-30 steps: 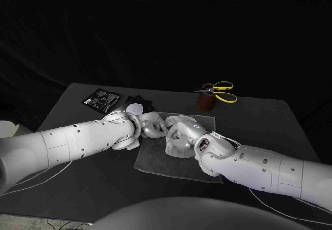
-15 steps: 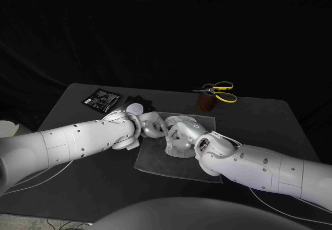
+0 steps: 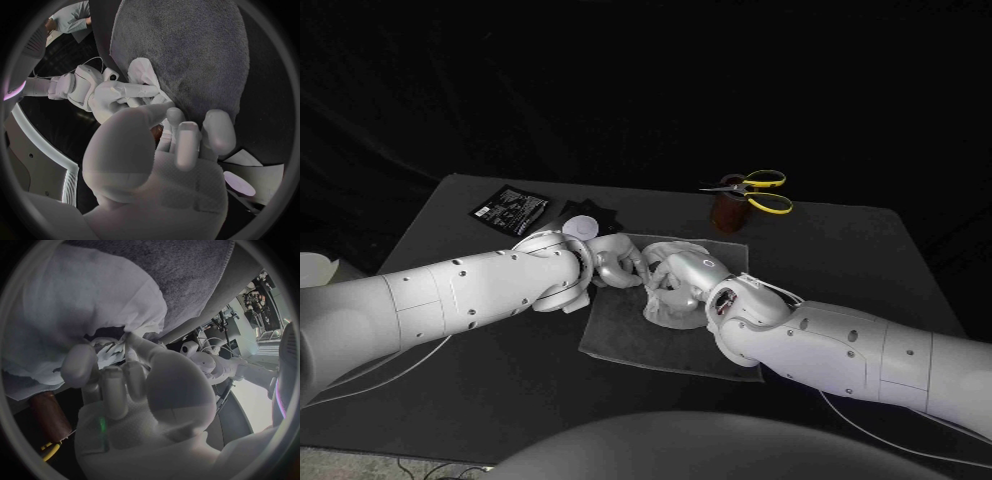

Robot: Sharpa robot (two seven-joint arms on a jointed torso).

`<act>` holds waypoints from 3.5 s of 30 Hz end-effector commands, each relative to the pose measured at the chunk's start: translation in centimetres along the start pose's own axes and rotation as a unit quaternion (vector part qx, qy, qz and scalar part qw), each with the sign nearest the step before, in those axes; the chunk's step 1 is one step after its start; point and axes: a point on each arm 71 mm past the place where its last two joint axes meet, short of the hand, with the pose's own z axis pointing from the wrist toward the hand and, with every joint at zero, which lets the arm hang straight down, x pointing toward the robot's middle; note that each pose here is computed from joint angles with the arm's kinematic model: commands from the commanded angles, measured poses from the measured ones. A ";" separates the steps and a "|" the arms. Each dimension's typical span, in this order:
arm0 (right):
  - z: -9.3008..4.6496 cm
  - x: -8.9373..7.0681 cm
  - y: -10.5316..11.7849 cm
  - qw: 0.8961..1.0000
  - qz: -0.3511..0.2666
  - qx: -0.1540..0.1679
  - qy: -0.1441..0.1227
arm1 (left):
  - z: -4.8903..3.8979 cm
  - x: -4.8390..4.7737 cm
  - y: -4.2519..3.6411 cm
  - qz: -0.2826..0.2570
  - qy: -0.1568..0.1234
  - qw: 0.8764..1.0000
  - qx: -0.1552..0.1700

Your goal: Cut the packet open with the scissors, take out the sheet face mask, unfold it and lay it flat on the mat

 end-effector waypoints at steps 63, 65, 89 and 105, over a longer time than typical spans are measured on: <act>-2.4 0.3 0.3 1.000 0.012 0.012 0.005 | -0.03 0.46 0.08 0.002 0.018 1.000 -0.007; -2.4 0.3 0.2 1.000 0.010 0.013 0.004 | -0.03 0.47 0.08 0.002 0.018 1.000 -0.007; -2.2 0.6 0.1 1.000 0.000 0.017 0.004 | -0.06 0.47 0.09 0.002 0.018 1.000 -0.008; -1.7 1.1 0.1 0.999 -0.009 0.028 0.013 | -0.02 0.59 -0.11 0.000 0.020 1.000 -0.008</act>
